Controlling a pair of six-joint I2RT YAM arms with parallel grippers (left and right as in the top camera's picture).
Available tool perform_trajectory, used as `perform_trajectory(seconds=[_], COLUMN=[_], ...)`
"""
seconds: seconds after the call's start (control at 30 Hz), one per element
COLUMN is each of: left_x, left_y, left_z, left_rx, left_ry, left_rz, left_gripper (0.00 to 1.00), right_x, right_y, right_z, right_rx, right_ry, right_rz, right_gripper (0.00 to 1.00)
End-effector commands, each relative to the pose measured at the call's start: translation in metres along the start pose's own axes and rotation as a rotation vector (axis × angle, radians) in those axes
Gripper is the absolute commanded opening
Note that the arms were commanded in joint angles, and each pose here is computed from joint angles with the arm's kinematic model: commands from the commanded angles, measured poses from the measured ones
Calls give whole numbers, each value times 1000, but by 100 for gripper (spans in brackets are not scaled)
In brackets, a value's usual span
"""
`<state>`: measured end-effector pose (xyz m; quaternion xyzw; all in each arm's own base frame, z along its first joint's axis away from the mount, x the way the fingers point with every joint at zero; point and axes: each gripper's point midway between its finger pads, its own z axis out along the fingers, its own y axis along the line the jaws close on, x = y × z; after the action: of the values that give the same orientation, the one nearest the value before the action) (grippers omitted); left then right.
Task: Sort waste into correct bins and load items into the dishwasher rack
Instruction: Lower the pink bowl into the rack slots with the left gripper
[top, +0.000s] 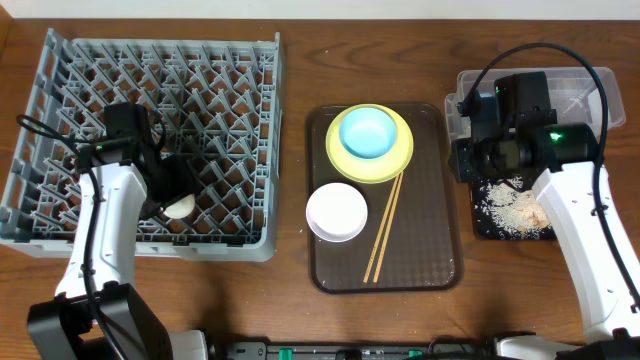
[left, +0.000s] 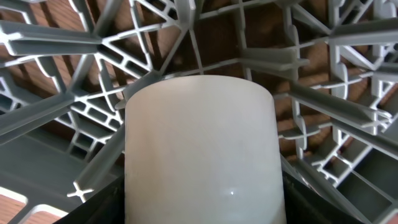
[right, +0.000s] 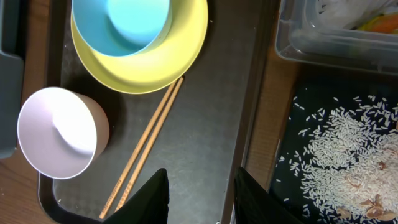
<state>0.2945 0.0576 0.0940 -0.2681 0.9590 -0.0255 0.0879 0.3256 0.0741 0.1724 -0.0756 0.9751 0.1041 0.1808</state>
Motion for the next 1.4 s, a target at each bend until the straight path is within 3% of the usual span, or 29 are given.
perform_trajectory(seconds=[0.0, 0.4, 0.77, 1.1, 1.17, 1.2, 1.23, 1.37], left_x=[23, 35, 21, 21, 23, 23, 24, 23], left_y=[-36, -41, -45, -30, -29, -29, -29, -29], left_z=[2, -5, -19, -17, -17, -17, -17, -17], left_rx=[187, 221, 234, 146, 144, 143, 143, 143], left_ry=[120, 175, 122, 115, 121, 123, 124, 122], left_rz=[32, 22, 32, 31, 30, 30, 30, 31], left_gripper=[11, 10, 8, 11, 17, 35, 47, 63], right_x=[-5, -3, -3, -3, -2, -2, -2, -1], right_y=[2, 2, 2, 2, 2, 2, 2, 2], right_z=[-5, -5, -5, -5, -5, -5, -5, -5], right_rx=[1, 0, 1, 0, 0, 0, 0, 0], right_ry=[-16, -12, -9, -9, -8, -6, -5, -2], right_rz=[-23, -23, -22, -22, -22, -22, -22, -21], right_gripper=[33, 33, 33, 33, 33, 33, 33, 33])
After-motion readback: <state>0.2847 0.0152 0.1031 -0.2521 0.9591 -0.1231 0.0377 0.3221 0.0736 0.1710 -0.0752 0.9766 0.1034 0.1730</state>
